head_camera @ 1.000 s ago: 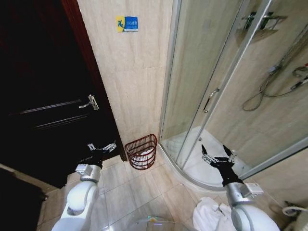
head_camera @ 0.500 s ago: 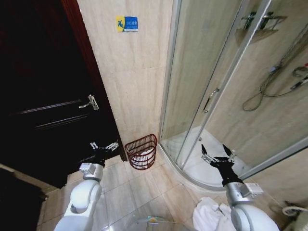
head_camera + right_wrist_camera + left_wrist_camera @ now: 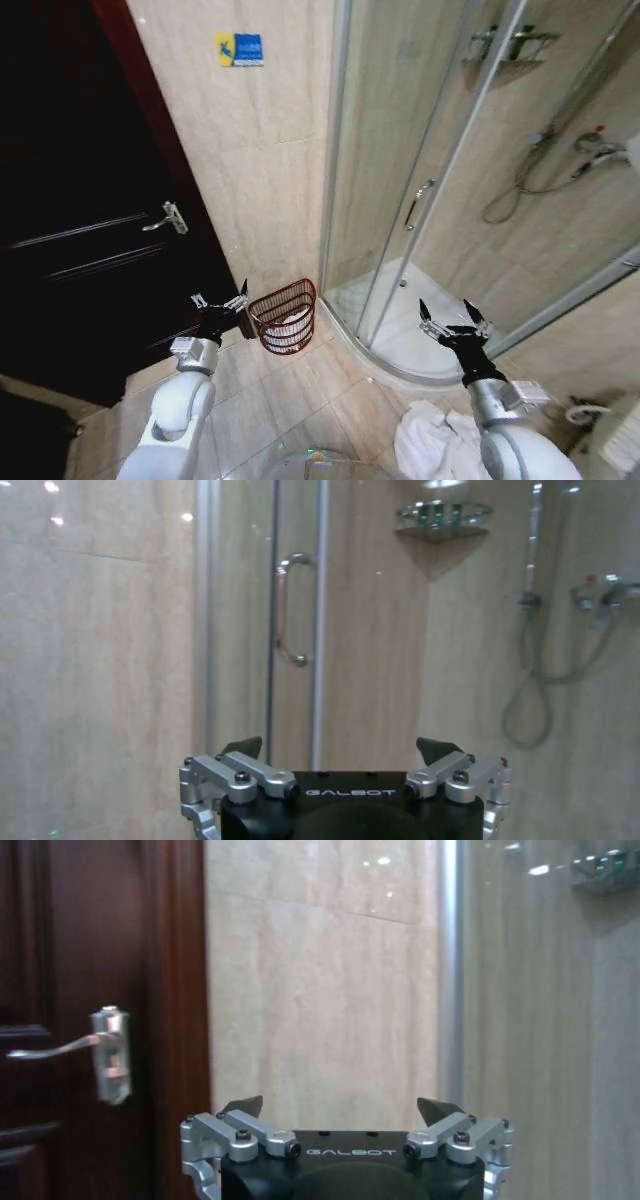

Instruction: Discard the used towel into the hamper.

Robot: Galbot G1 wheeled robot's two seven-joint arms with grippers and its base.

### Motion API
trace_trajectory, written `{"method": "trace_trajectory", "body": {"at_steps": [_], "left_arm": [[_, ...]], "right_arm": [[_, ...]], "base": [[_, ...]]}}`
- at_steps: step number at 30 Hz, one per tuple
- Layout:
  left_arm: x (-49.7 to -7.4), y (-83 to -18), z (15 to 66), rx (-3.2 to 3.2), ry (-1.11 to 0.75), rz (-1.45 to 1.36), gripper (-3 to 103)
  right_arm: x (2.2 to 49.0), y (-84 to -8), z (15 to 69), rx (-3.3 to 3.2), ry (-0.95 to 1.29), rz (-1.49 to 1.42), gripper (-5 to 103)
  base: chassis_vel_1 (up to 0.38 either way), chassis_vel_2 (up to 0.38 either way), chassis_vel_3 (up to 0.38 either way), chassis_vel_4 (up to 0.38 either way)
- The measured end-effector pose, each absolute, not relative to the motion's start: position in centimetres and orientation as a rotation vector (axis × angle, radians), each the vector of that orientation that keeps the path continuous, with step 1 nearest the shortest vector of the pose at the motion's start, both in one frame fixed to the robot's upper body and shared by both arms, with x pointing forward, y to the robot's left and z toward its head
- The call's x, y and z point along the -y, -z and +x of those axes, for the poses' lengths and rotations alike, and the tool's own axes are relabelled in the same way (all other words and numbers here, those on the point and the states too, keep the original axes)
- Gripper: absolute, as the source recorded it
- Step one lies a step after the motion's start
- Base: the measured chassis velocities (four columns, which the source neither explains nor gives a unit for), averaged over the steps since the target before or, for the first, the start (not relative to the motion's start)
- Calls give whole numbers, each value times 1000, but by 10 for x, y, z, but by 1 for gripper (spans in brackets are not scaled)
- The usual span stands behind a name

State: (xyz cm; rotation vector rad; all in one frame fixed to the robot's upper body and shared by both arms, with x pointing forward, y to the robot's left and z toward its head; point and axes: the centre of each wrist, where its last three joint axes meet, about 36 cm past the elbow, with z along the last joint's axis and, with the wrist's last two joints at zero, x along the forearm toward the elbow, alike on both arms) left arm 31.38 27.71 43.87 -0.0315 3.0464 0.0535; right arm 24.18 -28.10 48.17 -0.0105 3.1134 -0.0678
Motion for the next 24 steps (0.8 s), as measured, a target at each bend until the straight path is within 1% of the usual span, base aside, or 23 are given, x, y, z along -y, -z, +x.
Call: {"method": "trace_trajectory", "body": {"at_steps": [18,24], "left_arm": [[-271,-437,316,-3034,-21,-20,100],[-271,-436,314,-3039,5,-14,100]], "right_arm": [[280,-485,240,-3109,74,-10,100],[280,-485,239,-3115,72,-9,100]], "base": [[-114,-110,-109,-117],[-13,-22,-29,-16]]}}
